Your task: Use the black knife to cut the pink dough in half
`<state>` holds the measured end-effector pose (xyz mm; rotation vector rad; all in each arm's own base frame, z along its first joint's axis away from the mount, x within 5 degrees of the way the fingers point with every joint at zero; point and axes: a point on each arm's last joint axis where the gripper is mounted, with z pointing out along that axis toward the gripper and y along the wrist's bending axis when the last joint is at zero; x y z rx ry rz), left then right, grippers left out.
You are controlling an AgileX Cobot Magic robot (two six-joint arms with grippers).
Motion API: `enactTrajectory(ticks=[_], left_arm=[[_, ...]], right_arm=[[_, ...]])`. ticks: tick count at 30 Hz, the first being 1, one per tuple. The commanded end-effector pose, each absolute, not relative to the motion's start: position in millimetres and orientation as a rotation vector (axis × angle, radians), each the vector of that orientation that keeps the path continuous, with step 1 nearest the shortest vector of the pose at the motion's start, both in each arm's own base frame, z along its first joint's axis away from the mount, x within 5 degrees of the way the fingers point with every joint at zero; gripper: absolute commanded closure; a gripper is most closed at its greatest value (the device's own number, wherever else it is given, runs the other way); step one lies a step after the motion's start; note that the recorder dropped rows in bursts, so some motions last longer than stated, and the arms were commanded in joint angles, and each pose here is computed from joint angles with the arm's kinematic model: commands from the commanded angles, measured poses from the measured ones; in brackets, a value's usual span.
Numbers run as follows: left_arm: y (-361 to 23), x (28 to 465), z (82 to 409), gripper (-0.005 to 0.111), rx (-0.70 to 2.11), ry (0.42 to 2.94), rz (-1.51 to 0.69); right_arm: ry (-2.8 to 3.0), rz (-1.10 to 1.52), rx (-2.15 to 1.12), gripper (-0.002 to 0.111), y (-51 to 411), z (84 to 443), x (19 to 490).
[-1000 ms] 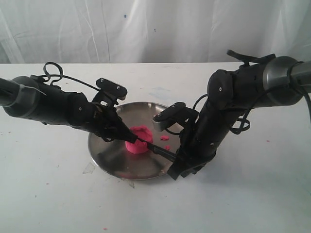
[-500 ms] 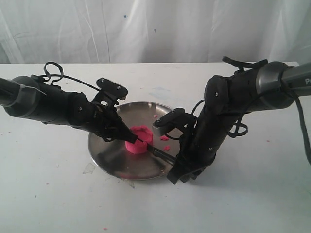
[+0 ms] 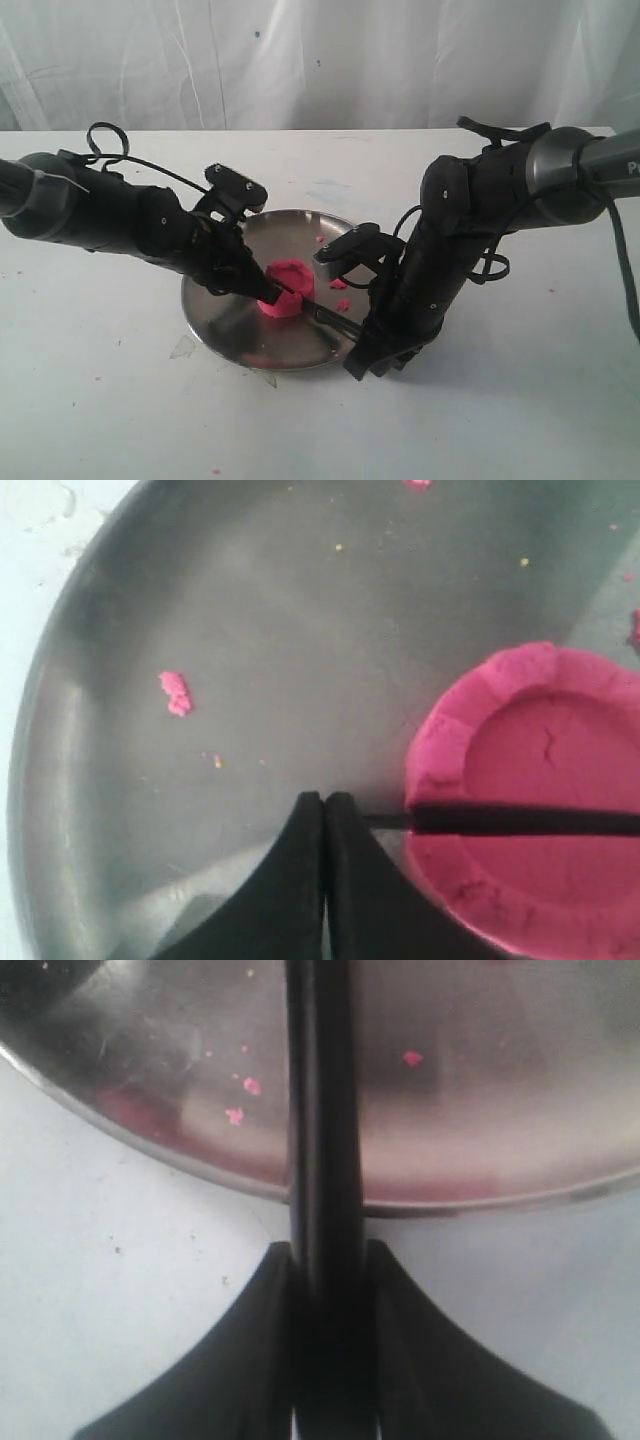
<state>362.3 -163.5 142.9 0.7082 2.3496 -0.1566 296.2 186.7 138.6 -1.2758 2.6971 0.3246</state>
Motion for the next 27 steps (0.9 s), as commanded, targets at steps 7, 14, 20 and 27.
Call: enactTrajectory(ticks=[7, 14, 20, 27], left_arm=[[-164, 356, 170, 0.107, 0.723, 2.291, -0.164], [-164, 358, 156, 0.107, 0.73, 2.32, -0.158], [-165, 360, 155, 0.107, 0.721, 2.305, -0.153], [-165, 363, 147, 0.107, 0.717, 2.3, -0.142]], right_arm=[[2.693, 0.335, -1.268, 0.108, 187, 142, 297], [2.693, 0.335, -1.268, 0.108, 187, 142, 297], [2.698, 0.337, -1.272, 0.108, 187, 142, 296], [2.698, 0.337, -1.272, 0.108, 187, 142, 296]])
